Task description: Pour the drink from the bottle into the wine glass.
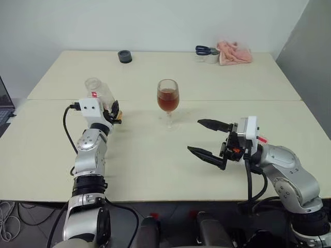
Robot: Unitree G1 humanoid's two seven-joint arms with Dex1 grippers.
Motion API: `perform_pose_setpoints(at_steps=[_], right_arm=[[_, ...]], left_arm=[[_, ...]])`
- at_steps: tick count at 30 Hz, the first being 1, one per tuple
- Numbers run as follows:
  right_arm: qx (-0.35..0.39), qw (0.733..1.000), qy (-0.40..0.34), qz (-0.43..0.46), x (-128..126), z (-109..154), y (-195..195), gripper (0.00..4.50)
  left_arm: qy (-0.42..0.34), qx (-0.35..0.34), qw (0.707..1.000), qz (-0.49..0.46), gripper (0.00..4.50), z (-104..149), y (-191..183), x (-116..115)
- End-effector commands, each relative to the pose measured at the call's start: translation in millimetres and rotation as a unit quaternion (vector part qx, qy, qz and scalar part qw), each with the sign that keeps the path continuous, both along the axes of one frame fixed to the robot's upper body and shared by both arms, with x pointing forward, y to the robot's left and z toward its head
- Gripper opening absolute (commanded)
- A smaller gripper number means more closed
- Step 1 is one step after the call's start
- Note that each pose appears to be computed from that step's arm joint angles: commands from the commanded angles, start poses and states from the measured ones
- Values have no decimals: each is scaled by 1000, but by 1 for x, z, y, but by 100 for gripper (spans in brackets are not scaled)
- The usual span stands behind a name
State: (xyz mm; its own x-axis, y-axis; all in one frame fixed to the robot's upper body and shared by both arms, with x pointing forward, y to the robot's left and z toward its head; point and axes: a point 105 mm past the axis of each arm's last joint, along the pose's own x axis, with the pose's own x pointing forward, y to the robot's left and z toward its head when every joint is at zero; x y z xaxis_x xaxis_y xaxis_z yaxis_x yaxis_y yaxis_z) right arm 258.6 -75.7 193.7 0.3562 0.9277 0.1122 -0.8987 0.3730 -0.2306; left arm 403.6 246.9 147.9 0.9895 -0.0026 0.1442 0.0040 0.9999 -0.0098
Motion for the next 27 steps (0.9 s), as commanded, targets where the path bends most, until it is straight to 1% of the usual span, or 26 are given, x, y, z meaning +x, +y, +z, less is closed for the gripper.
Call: perform_pose_setpoints(at_steps=[1,9,11,17,18,27], right_arm=[[9,1000,-29,-1,-1,12,0,450],[17,999,-25,-19,3,12,0,450],[18,999,-24,-21,3,13,0,450],[18,999,-23,-22,3,13,1,450],[18,999,-22,-23,3,12,1,450],[17,999,4,-44,0,-1,-3,450]], left_arm=[[-20,2,1000,5,163,3,5,0],[-4,0,1000,5,163,-21,2,4],[-2,1,1000,6,236,-24,1,4],[-1,7,1000,3,432,-25,0,3],[0,9,1000,4,447,-25,0,3],[26,1,1000,5,447,-45,-9,-18]])
